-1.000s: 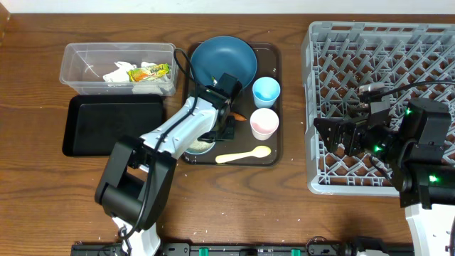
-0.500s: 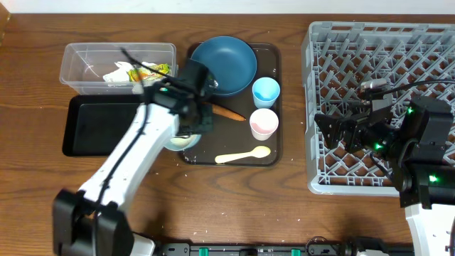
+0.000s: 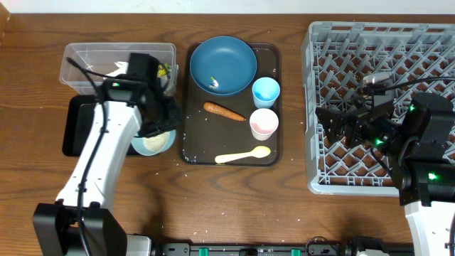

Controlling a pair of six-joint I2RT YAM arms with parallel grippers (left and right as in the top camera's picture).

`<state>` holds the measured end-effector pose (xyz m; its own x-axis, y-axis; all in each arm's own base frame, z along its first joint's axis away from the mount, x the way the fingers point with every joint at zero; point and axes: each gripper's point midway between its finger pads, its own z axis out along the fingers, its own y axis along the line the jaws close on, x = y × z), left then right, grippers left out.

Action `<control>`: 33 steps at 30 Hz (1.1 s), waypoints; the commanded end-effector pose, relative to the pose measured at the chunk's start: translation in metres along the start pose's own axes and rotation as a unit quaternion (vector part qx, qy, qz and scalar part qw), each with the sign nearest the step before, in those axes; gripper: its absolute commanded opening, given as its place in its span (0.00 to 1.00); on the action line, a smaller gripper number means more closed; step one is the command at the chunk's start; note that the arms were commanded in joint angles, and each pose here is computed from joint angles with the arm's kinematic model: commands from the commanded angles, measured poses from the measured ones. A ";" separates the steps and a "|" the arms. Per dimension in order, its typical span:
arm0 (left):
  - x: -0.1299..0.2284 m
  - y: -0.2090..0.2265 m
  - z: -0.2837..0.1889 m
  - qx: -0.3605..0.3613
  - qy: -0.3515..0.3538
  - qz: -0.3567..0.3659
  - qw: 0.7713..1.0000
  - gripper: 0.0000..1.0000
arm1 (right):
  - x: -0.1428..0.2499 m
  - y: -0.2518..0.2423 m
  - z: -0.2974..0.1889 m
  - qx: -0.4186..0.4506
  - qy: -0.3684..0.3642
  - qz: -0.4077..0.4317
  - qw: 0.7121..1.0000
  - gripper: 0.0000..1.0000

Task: Sort waste into correct bins and load items into the dishwasher rack
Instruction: 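Lift the rice bowl with the left gripper over the black tray, then tilt the bowl with the left gripper to pour rice onto the black tray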

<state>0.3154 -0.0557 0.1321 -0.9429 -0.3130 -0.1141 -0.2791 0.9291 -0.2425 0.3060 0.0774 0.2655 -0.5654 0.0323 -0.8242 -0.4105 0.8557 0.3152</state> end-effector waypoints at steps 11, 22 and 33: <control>-0.022 0.038 -0.022 0.048 -0.018 -0.038 0.998 0.06 | -0.009 0.003 -0.003 -0.003 -0.010 0.003 1.000 0.99; -0.031 0.057 -0.031 0.078 -0.030 -0.051 0.995 0.06 | -0.009 0.003 -0.003 -0.004 -0.010 0.007 1.000 0.99; -0.049 0.078 -0.045 0.133 -0.065 -0.075 0.986 0.06 | -0.007 0.003 -0.003 -0.004 -0.006 0.009 1.000 0.99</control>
<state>0.3242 0.0417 0.1451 -0.8566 -0.4998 -0.1284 -0.4025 0.8029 -0.4396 0.3054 0.0774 0.2647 -0.5755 0.0459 -0.8165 -0.4001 0.8550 0.3301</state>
